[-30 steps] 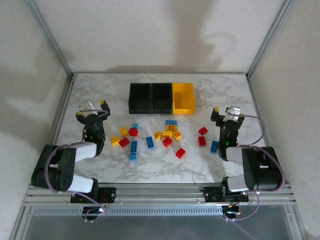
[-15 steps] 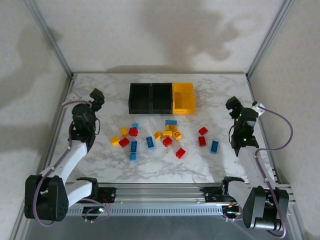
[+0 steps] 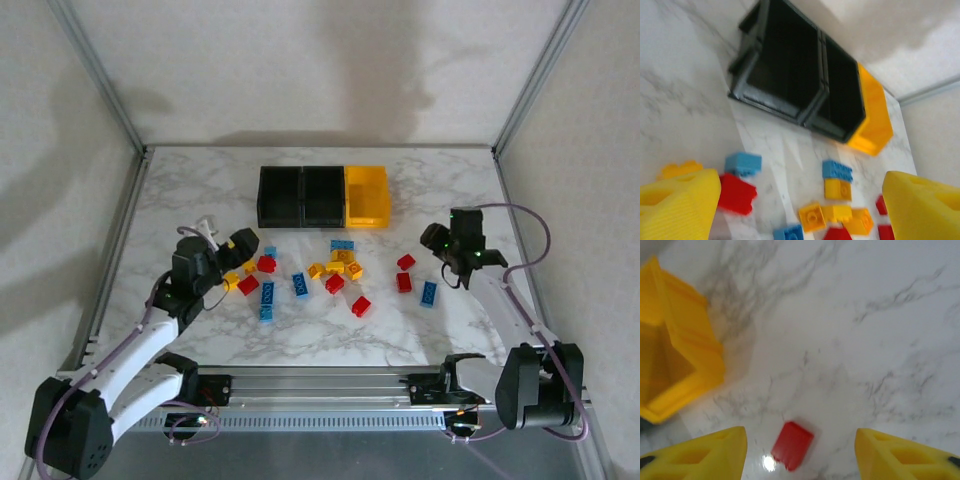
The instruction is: Sort the legos into containers by color
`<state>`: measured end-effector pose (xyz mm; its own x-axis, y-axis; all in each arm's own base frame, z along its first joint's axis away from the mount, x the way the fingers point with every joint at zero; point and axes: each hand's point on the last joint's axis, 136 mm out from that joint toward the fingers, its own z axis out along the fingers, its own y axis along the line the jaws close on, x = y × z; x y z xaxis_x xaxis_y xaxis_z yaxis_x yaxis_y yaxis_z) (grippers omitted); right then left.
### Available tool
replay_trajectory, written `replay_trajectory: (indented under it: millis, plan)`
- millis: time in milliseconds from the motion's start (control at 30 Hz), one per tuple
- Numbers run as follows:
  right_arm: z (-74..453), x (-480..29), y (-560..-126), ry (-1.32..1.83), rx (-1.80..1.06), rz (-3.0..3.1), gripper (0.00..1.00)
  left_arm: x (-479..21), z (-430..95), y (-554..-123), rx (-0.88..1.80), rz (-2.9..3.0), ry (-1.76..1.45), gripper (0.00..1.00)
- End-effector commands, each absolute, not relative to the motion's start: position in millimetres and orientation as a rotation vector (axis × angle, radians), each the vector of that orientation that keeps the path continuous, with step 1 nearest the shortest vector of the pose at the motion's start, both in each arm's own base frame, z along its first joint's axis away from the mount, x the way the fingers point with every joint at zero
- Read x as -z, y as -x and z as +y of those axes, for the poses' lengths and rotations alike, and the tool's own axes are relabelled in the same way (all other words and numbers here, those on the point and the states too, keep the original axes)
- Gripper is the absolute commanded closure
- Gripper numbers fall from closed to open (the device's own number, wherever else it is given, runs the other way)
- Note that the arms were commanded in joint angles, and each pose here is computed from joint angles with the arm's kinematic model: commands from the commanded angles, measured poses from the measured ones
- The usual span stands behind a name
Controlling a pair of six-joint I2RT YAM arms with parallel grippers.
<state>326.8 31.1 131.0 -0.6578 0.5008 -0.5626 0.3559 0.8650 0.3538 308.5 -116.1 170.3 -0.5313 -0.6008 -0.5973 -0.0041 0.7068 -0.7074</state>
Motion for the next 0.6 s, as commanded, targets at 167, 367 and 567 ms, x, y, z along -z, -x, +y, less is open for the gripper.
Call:
replay_trajectory:
  millis: [167, 367, 567]
  plan:
    - [67.5, -77.6, -303.6, -0.430, -0.121, 2.650, 0.39, -141.7, -152.7, -263.9, 0.963, 2.090, 0.443, 0.15]
    - [85.1, -58.0, -297.8, -0.355, -0.068, 2.727, 0.38, -136.1, -166.6, -258.3, 0.968, 2.121, 0.413, 0.15]
    - [95.4, -41.5, -284.9, -0.303, -0.066, 2.789, 0.31, -135.5, -173.2, -258.5, 0.938, 2.138, 0.387, 0.15]
